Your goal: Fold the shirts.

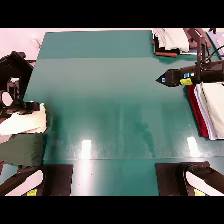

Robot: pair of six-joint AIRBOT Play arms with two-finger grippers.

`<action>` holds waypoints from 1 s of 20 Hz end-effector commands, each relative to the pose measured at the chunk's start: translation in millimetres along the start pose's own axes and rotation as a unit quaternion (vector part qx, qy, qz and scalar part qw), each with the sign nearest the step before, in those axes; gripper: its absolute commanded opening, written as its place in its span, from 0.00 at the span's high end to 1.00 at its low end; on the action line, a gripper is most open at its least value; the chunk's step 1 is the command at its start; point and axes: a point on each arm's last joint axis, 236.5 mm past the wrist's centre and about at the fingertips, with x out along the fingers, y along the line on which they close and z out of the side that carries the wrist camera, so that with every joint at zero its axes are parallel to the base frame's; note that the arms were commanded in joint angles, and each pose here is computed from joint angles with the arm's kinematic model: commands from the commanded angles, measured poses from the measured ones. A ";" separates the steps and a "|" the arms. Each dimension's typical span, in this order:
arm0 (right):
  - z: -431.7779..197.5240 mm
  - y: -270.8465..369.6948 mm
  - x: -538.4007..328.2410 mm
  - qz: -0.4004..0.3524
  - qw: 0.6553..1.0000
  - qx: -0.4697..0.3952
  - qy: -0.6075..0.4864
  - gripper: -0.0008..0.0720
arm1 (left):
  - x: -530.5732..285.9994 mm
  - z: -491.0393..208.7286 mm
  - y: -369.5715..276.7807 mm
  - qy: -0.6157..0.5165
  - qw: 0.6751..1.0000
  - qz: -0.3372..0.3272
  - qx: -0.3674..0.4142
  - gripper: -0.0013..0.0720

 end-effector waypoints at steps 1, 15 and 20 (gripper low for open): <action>6.8 5.9 -8.4 0.002 1.000 -0.006 -0.019 0.97 | -44.4 33.9 0.8 -0.039 0.999 -0.004 -0.013 0.95; 127.1 90.0 -135.6 0.019 0.968 -0.118 -0.219 0.97 | -392.2 104.5 -261.2 -0.388 0.840 -0.281 0.255 0.95; 139.2 97.6 -140.3 0.022 0.968 -0.138 -0.207 0.97 | -297.4 24.1 -405.8 -0.245 0.827 -0.320 0.392 0.65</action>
